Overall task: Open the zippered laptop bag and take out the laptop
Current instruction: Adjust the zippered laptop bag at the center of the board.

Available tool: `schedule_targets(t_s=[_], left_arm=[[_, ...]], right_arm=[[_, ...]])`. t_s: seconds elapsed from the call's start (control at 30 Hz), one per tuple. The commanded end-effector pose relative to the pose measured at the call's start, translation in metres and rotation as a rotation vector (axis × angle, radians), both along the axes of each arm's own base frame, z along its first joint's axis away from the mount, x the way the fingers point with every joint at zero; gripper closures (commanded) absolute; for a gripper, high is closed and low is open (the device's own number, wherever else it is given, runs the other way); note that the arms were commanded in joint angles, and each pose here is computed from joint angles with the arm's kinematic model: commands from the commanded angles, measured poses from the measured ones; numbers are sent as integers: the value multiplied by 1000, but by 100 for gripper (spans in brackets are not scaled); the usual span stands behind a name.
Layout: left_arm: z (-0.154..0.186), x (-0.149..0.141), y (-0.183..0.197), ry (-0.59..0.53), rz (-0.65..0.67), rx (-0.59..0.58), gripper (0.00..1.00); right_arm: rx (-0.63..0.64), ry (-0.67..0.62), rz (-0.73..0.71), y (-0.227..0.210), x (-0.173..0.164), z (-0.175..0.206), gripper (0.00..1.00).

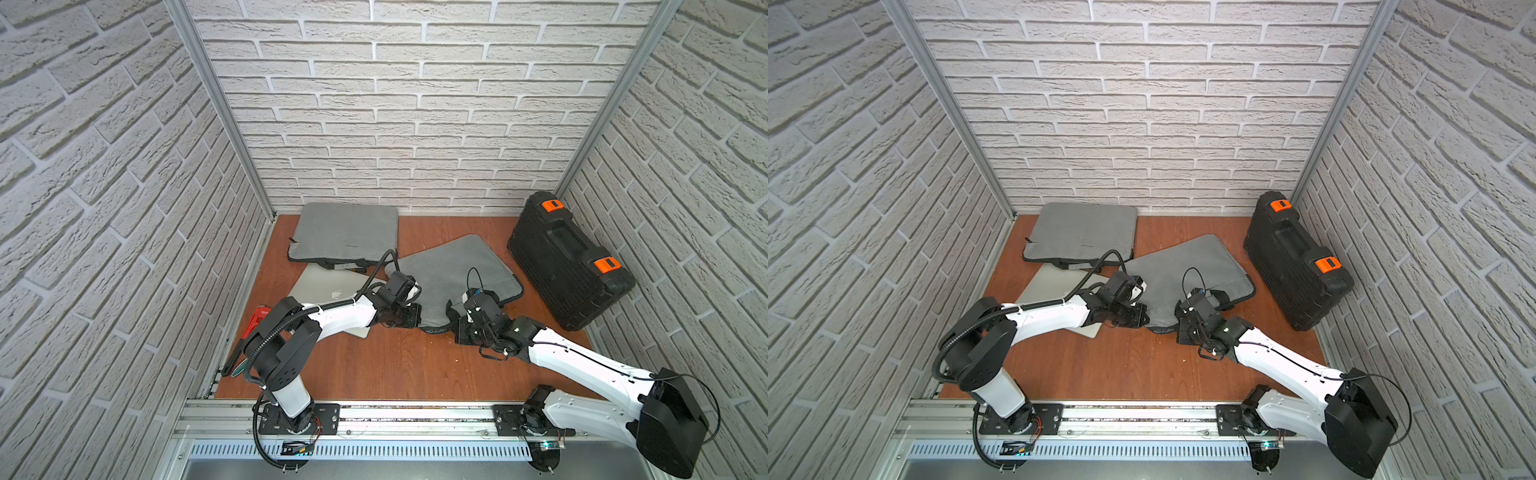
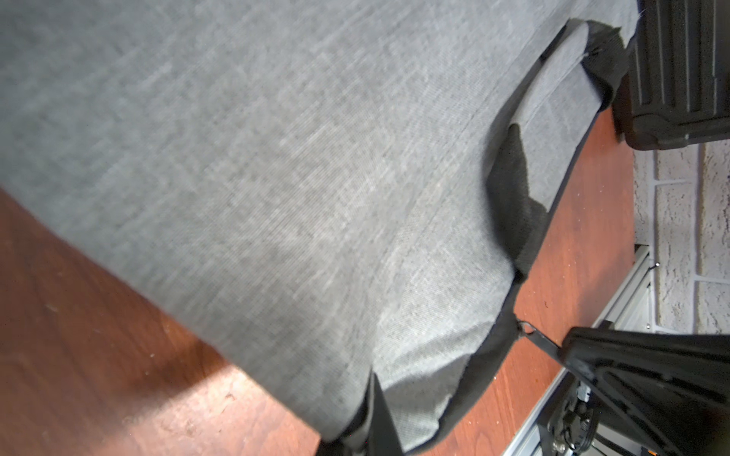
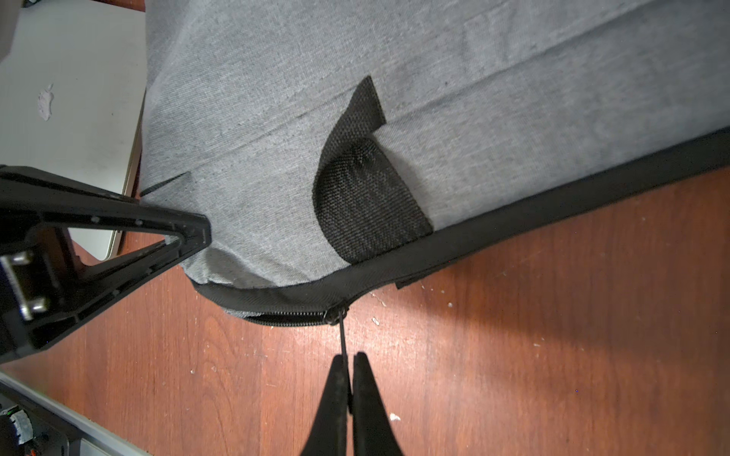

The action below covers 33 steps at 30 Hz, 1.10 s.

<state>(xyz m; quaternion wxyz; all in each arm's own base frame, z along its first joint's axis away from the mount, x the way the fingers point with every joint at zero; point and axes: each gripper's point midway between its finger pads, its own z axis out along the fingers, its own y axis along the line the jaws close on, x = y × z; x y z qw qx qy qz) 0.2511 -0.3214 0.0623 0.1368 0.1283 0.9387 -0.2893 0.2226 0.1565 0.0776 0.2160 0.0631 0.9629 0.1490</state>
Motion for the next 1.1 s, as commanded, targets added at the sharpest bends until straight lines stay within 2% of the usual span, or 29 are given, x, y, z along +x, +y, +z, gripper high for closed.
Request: schedule_targets(t_s=[0.0, 0.3, 0.4, 0.57, 0.63, 0.7, 0.8, 0.83, 0.93, 1.07], left_arm=[[-31, 37, 76, -49, 202, 264, 100], [-34, 49, 58, -43, 188, 217, 100], [-36, 50, 57, -38, 187, 212, 100], [-37, 47, 55, -32, 180, 203, 100], [-35, 47, 54, -35, 176, 197, 100], [-34, 45, 52, -36, 170, 193, 99], [-30, 42, 50, -38, 173, 178, 66], [-28, 41, 49, -40, 175, 171, 59], [-21, 37, 50, -43, 194, 156, 43], [-9, 33, 55, -66, 235, 144, 33]], right_arm=[[-358, 187, -111, -87, -48, -35, 95], [-233, 248, 2, -55, -60, -56, 94], [-228, 276, 14, -53, -66, -66, 94], [-182, 238, 42, -37, -56, -62, 94], [-151, 198, 69, -26, -48, -53, 90], [-129, 160, 101, -16, -40, -46, 81], [-102, 107, 147, -2, -30, -38, 74], [-96, 91, 163, 3, -26, -37, 72], [-87, 41, 211, 18, -17, -34, 65], [-114, -14, 271, 35, -6, -33, 56]])
